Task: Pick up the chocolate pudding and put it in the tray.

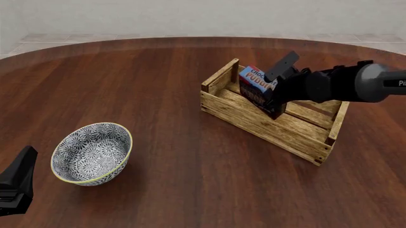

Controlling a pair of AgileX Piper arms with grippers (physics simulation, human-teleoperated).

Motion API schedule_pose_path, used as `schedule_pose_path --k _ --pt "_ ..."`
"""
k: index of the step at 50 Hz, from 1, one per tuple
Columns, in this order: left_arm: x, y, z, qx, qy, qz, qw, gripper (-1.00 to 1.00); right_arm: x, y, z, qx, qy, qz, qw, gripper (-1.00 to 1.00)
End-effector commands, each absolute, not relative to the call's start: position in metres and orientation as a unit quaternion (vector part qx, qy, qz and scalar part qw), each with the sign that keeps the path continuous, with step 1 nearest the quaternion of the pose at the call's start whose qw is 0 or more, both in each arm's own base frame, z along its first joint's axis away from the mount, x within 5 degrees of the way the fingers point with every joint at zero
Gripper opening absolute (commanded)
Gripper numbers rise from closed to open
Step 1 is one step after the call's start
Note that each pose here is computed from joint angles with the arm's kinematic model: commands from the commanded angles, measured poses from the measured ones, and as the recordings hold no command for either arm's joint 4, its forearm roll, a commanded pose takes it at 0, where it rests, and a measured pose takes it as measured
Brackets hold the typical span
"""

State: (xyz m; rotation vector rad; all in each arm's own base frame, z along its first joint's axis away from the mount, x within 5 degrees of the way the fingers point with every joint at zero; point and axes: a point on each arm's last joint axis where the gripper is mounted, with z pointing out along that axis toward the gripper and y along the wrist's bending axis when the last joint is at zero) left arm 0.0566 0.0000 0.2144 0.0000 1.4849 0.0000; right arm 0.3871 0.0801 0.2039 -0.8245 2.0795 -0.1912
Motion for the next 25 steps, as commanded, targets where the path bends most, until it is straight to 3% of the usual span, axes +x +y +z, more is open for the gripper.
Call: schedule_pose_path --k 1,25 --pt "0.0566 0.0000 0.2144 0.000 0.676 0.000 0.737 1.00 0.3864 0.0821 0.1844 -0.309 0.855 -0.057 0.412 -1.00" --pt "0.0566 0.0000 0.2144 0.000 0.676 0.000 0.737 1.00 0.3845 0.0837 0.1844 -0.308 0.856 -0.054 0.411 -1.00"
